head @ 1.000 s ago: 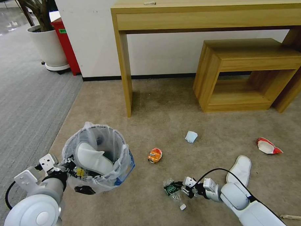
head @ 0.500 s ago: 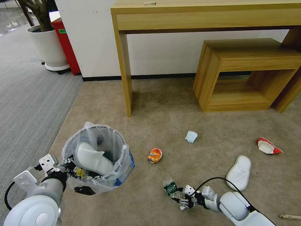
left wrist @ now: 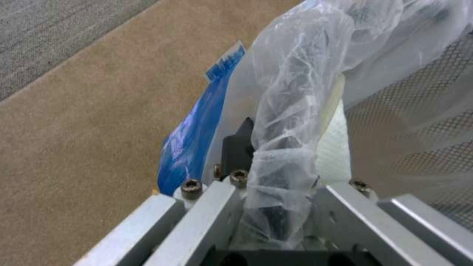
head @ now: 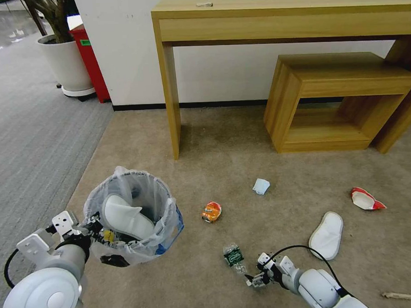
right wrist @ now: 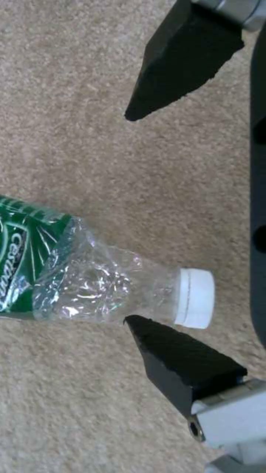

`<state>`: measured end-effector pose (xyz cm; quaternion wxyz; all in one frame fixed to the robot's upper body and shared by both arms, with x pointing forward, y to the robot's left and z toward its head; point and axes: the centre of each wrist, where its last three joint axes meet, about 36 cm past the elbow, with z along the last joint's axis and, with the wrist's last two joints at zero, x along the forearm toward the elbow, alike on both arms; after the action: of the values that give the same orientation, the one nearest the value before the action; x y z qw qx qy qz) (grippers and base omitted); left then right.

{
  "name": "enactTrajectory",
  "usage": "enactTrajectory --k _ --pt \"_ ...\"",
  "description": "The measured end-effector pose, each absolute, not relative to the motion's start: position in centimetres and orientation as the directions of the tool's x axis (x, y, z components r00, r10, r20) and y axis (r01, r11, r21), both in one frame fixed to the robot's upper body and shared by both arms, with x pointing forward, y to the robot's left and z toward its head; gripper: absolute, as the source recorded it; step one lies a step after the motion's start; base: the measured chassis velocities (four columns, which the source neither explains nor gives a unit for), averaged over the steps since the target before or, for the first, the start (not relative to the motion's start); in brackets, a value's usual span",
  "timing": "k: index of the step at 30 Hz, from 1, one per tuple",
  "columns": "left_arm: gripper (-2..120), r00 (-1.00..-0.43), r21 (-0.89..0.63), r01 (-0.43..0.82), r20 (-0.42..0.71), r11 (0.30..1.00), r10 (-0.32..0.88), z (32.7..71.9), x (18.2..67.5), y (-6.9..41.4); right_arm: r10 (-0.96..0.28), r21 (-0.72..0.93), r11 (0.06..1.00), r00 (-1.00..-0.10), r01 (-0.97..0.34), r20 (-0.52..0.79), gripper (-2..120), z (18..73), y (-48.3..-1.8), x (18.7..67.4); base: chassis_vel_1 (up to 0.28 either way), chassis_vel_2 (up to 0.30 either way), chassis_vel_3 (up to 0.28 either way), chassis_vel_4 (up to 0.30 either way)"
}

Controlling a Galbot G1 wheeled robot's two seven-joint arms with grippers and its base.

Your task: Pick up the trash bin and place the garbage on the floor into it.

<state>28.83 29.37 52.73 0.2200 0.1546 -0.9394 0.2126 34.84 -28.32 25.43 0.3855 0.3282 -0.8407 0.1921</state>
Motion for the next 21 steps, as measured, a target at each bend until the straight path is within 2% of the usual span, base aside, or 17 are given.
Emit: enactTrajectory --k 8,10,14,21 --pt "1 -0.857 -0.328 -0.381 0.477 0.865 -0.197 52.8 28.8 29.4 -0.448 -0.028 0.706 -0.476 -0.708 0.757 100 24.1 -27.8 35.2 0.0 0.0 0.0 0.0" --pt "1 -0.856 -0.327 -0.382 0.477 0.865 -0.197 52.8 28.8 29.4 -0.531 0.011 0.661 -0.458 -0.75 0.713 100 23.6 -27.5 35.6 0.0 0.0 0.0 0.0" --pt "1 -0.855 -0.33 -0.384 0.48 0.862 -0.196 52.7 29.0 29.4 -0.597 0.03 0.608 -0.432 -0.794 0.676 100 23.5 -27.2 36.0 0.0 0.0 0.0 0.0" --pt "1 -0.853 -0.331 -0.386 0.484 0.861 -0.196 52.4 29.1 29.3 -0.587 0.015 0.614 -0.445 -0.789 0.676 100 23.0 -26.7 36.4 0.0 0.0 0.0 0.0"
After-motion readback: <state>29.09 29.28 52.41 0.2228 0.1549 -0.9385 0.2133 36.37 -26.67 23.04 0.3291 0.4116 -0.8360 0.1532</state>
